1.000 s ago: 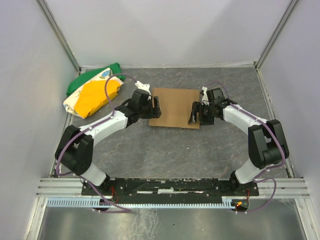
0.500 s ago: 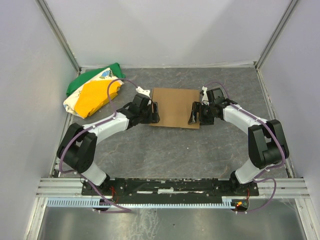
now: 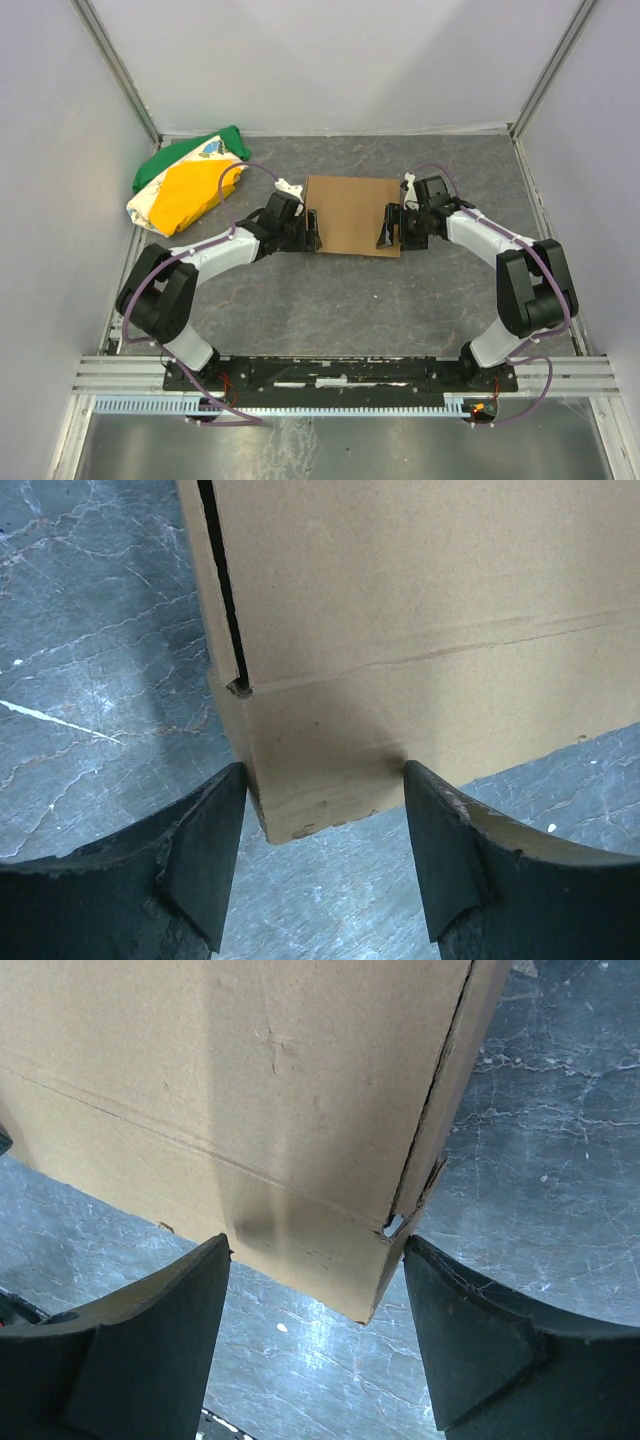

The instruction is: Fold the paper box

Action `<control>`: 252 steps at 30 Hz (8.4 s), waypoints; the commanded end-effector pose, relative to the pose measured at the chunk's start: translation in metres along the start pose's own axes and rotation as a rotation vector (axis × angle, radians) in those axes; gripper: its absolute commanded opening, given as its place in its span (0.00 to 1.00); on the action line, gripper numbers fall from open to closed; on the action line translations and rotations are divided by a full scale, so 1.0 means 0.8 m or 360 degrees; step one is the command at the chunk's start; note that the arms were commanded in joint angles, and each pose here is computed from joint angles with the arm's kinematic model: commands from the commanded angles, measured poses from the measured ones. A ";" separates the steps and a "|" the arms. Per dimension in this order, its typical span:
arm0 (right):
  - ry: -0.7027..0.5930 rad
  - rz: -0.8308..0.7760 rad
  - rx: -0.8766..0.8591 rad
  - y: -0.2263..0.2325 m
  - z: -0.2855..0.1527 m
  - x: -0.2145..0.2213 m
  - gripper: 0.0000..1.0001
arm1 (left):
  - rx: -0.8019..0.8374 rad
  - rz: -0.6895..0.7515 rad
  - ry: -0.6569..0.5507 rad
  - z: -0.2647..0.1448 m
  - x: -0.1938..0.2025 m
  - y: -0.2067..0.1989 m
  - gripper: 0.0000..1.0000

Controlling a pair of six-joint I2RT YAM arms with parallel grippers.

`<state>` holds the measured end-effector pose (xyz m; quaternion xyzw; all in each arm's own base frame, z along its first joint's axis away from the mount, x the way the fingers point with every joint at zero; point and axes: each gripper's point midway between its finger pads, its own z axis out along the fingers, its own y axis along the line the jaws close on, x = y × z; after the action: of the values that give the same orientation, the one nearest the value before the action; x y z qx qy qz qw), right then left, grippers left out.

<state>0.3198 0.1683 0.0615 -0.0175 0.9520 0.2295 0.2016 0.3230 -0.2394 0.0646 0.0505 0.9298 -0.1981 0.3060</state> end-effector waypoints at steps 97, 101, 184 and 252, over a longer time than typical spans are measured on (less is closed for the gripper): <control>-0.0117 -0.0203 0.0139 0.009 -0.021 -0.011 0.80 | 0.0030 -0.0054 -0.0149 -0.014 -0.026 -0.010 0.59; -0.0107 -0.0200 0.0093 0.015 -0.008 -0.010 0.80 | 0.0045 -0.0051 -0.0142 -0.016 -0.028 -0.014 0.59; 0.0138 -0.0056 -0.0053 0.057 -0.036 0.027 0.67 | 0.0176 -0.0027 -0.0057 -0.045 -0.025 -0.037 0.59; -0.0158 0.0125 0.0116 0.010 -0.038 -0.010 0.77 | 0.0266 -0.0039 0.0041 -0.049 0.013 -0.037 0.60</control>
<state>0.2733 0.1426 0.0744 0.0311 0.9667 0.1712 0.1874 0.2834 -0.2403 0.0827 0.0599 0.9289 -0.2494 0.2671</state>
